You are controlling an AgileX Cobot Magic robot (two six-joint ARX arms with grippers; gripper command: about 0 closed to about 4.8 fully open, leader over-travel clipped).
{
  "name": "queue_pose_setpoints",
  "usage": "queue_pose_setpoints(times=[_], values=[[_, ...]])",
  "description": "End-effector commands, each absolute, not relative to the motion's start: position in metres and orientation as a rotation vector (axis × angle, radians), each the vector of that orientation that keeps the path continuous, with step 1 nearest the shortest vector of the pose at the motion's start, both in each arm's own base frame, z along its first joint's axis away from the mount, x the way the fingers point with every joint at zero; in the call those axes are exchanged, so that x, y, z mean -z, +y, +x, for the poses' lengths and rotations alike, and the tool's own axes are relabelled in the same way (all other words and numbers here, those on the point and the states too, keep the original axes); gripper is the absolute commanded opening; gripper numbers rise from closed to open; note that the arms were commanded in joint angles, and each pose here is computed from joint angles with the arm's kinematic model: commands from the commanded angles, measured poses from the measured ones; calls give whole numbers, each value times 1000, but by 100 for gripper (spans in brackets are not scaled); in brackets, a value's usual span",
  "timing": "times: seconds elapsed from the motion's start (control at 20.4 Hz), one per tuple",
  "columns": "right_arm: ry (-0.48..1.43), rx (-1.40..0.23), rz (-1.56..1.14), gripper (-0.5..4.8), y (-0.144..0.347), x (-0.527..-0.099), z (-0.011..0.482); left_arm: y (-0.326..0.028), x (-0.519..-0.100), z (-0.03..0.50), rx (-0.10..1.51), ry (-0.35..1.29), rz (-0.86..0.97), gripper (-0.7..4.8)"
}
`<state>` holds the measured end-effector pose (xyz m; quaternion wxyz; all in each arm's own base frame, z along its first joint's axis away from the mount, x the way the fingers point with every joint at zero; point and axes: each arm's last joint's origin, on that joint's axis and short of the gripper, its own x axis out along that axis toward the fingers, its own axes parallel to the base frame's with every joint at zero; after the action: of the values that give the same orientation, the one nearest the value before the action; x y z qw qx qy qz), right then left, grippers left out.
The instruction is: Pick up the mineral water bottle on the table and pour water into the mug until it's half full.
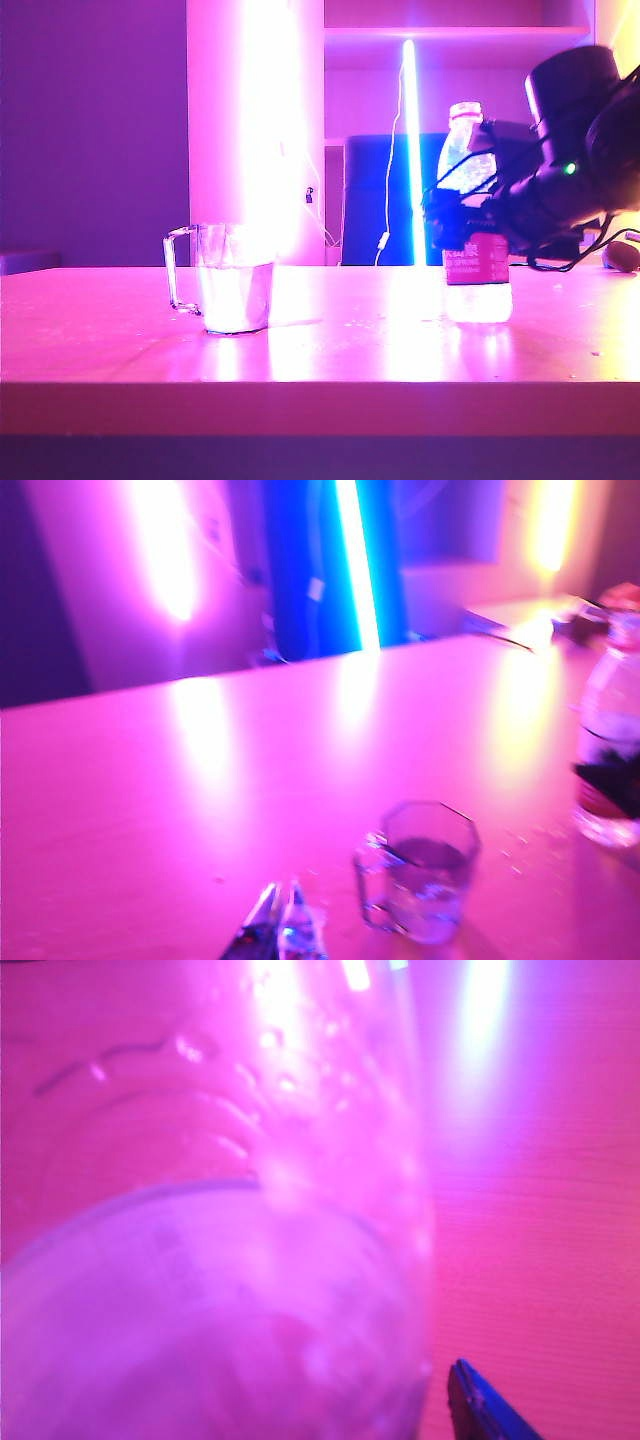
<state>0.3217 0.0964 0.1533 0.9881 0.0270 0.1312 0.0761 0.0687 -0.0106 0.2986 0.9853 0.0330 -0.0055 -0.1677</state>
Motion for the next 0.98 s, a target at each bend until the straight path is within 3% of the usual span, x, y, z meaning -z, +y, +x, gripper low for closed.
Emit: queue_pose_setpoints(times=[0.05, 0.29, 0.74, 0.78, 0.83, 0.88, 0.93, 0.98], values=[[247, -148, 57, 479, 93, -159, 312, -8, -303, 51, 256, -97, 58, -2], [254, -148, 56, 479, 85, -159, 287, -5, -297, 27, 177, -139, 52, -2], [222, -153, 64, 479, 71, -172, 226, -5, -250, 57, 157, 23, -25, -2], [215, -160, 66, 347, 69, -175, 221, -5, -242, 62, 156, 39, -47, -2], [200, -164, 69, 114, 68, -182, 210, -6, -228, 69, 156, 52, -71, -2], [190, -165, 71, 33, 66, -186, 207, -6, -221, 73, 156, 55, -84, -2], [173, -170, 76, -1, 64, -195, 199, -6, -210, 79, 160, 52, -105, -2], [163, -183, 79, -1, 64, -199, 196, -6, -204, 82, 159, 42, -115, -2]])
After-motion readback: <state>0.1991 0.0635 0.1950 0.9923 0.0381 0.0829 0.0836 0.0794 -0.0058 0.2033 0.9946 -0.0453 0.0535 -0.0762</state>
